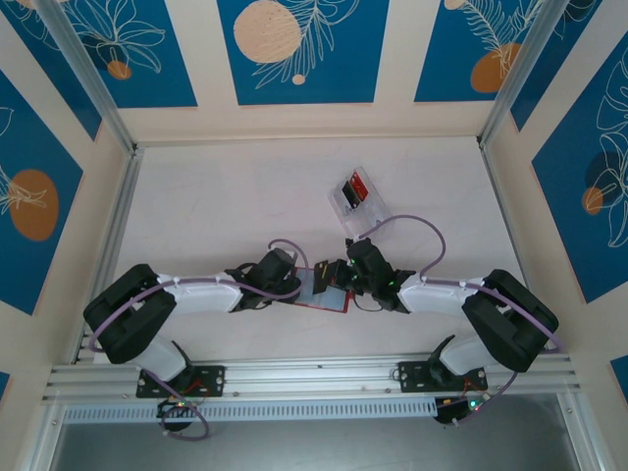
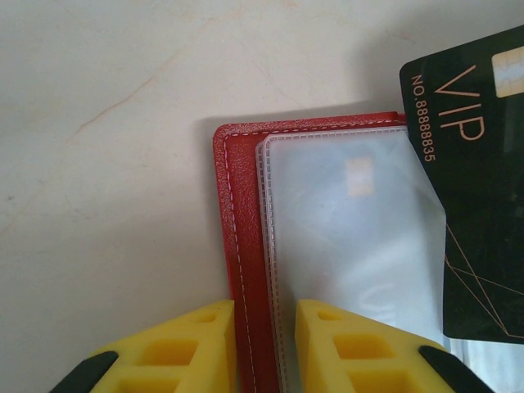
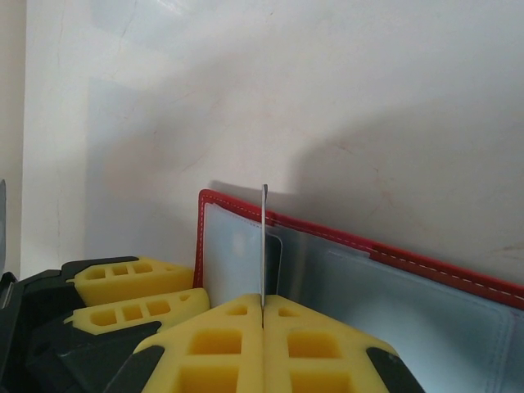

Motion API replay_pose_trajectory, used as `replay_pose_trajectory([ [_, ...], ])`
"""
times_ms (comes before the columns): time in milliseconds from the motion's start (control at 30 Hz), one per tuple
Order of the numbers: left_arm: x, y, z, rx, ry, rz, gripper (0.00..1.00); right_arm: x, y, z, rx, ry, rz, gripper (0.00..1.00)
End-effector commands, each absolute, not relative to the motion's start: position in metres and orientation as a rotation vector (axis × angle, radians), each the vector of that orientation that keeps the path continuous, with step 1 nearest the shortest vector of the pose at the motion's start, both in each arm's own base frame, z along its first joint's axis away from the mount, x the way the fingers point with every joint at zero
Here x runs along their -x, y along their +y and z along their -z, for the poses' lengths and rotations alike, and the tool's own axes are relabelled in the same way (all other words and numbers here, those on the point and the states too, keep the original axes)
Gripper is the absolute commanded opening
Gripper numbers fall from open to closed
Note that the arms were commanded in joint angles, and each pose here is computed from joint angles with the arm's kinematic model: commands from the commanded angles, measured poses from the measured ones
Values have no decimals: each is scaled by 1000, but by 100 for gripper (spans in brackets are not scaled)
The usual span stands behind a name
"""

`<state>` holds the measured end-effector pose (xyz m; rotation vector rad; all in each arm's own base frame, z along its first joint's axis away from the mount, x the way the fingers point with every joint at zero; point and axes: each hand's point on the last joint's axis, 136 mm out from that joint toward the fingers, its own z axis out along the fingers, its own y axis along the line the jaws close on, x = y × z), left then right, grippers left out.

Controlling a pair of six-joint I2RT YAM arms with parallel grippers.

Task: Put the credit cards into the card holder
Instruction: Insert the credit card into the card slot.

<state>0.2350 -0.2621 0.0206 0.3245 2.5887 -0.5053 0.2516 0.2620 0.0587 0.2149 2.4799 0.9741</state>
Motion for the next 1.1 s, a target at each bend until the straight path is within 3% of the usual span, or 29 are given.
replay_pose_trajectory([
  [0,-201,-259,10,-410,2729,507,24,-248,261,-49,-251,2500,-993,0],
  [1067,-203,-262,12,-418,2738,505,24,-210,243,-2,-390,2598,-873,0],
])
